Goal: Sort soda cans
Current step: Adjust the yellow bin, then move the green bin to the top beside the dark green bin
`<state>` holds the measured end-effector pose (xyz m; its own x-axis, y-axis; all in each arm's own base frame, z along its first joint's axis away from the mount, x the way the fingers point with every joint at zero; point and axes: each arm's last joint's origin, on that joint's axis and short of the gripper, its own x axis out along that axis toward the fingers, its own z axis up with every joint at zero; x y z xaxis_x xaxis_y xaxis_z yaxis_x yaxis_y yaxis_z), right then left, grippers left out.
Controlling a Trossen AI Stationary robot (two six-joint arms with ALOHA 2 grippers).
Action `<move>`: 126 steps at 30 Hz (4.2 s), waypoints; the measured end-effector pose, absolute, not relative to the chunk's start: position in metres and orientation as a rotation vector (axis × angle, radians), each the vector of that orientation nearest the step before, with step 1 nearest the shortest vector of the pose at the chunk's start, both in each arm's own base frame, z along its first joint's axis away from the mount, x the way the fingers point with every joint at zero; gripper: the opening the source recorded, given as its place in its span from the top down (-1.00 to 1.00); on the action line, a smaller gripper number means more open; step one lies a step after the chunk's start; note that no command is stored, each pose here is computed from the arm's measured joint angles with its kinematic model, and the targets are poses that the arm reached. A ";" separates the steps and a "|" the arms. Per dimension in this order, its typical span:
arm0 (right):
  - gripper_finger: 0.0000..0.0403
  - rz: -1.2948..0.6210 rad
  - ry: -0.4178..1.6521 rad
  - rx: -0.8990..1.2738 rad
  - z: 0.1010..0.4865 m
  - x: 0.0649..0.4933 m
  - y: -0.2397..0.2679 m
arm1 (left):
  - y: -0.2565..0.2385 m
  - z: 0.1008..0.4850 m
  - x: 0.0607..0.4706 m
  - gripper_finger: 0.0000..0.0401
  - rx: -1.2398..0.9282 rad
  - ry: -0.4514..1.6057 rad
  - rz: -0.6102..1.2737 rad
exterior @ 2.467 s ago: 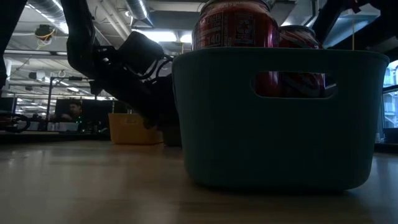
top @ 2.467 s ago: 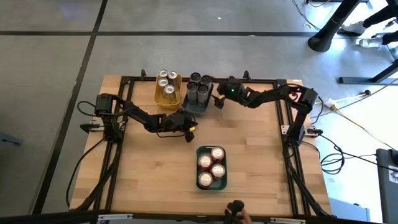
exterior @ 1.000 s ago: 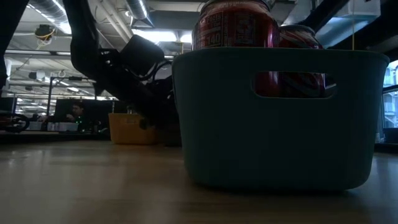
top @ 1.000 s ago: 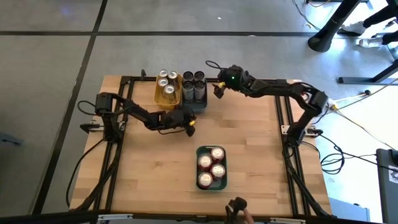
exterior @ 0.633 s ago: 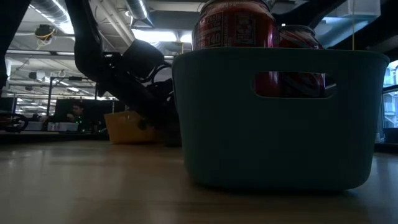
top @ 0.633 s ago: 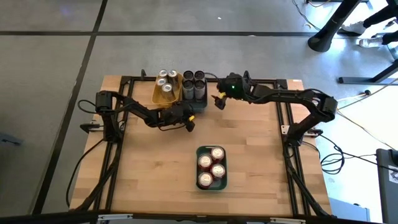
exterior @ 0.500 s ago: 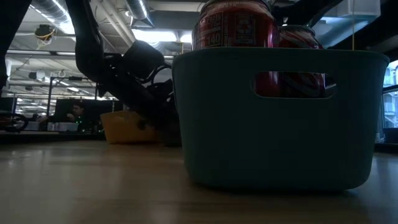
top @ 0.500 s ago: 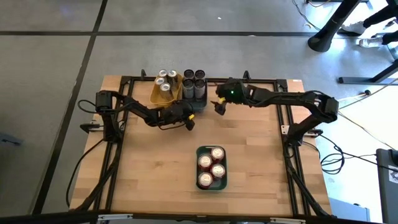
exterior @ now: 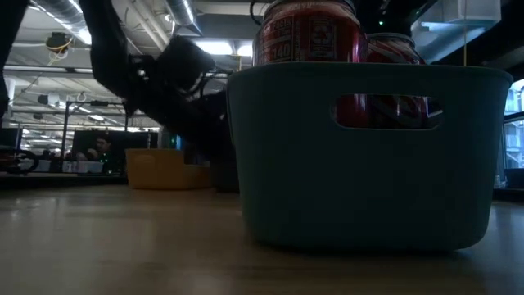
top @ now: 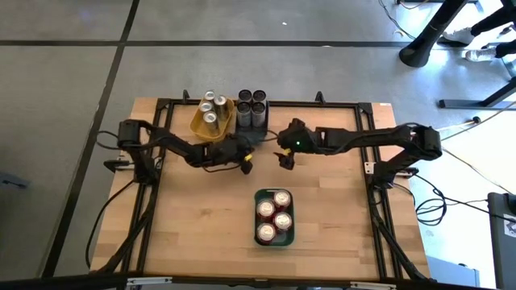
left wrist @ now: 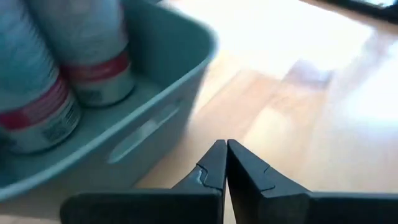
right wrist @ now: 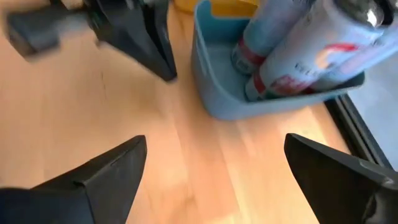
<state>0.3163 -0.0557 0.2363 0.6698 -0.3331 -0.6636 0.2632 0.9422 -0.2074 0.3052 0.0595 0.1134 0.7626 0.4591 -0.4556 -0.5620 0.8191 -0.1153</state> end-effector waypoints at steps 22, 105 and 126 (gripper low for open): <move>-0.89 -0.340 0.861 -0.036 0.199 0.301 -0.012 | 0.040 0.184 0.157 0.99 -0.375 0.845 1.108; -0.89 -0.099 1.000 0.205 0.242 0.246 0.047 | 0.062 0.138 0.159 0.99 -0.265 0.718 1.085; -0.89 -0.005 0.925 0.155 0.197 0.232 0.181 | -0.012 0.146 0.181 0.99 -0.368 0.660 0.500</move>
